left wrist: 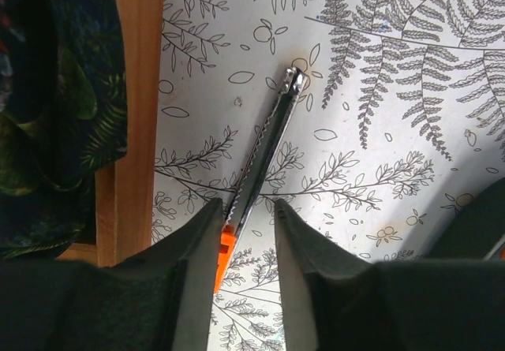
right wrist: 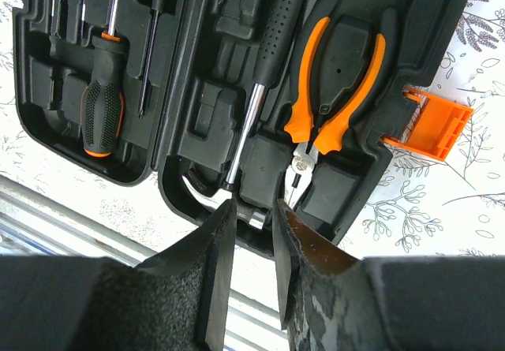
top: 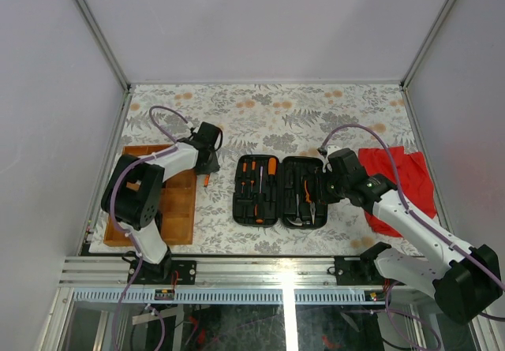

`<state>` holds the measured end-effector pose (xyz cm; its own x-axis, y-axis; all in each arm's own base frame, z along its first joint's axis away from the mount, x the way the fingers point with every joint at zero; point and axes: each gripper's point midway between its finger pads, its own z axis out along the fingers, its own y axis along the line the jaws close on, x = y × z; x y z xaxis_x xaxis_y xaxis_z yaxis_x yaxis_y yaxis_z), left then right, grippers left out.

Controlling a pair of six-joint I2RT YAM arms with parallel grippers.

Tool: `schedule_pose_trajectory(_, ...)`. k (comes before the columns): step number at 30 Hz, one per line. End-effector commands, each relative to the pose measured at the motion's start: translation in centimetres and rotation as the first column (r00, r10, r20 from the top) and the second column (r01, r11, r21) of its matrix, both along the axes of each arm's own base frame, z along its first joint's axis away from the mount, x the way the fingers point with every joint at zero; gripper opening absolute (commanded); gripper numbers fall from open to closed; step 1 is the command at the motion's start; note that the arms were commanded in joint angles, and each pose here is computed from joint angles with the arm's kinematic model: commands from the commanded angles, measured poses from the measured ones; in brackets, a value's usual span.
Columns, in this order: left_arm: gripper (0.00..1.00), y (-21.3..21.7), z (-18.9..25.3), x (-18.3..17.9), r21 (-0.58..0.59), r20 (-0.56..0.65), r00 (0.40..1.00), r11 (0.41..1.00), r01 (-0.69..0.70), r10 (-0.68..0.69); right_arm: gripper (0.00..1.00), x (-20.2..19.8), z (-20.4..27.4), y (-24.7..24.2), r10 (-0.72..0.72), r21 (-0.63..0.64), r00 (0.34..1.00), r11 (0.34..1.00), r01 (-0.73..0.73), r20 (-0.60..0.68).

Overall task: Sort the tools into containers
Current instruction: Pick up the utility knife at the center of the board.

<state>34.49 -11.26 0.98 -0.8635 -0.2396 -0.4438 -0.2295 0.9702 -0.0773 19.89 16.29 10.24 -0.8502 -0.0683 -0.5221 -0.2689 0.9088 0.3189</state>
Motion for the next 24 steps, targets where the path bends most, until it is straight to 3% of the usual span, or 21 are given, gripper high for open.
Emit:
schedule_pose_trajectory(1, 0.28, 0.2, -1.6, -2.7, -0.018, -0.088, 0.996, 1.000, -0.003, 0.001, 0.32, 0.2, 0.4, 0.7, 0.015, 0.028, 1.000, 0.999, -0.015, 0.013)
schedule_pose_trajectory(8, 0.15, -0.8, -0.9, -3.5, -0.033, -0.072, 0.997, 0.999, 0.020, -0.023, 0.32, 0.1, 0.3, 0.6, 0.002, 0.036, 1.000, 0.999, -0.002, 0.009)
schedule_pose_trajectory(15, 0.11, -2.8, 0.1, -4.1, -0.016, -0.039, 0.997, 0.998, 0.066, -0.066, 0.32, 0.0, 0.3, 0.6, -0.014, 0.043, 1.000, 0.999, 0.013, 0.009)
schedule_pose_trajectory(24, 0.10, -5.1, 4.7, -4.7, -0.036, 0.075, 0.992, 0.994, 0.105, -0.102, 0.32, 0.5, 1.2, -0.2, -0.086, 0.061, 0.994, 0.995, 0.082, 0.069)
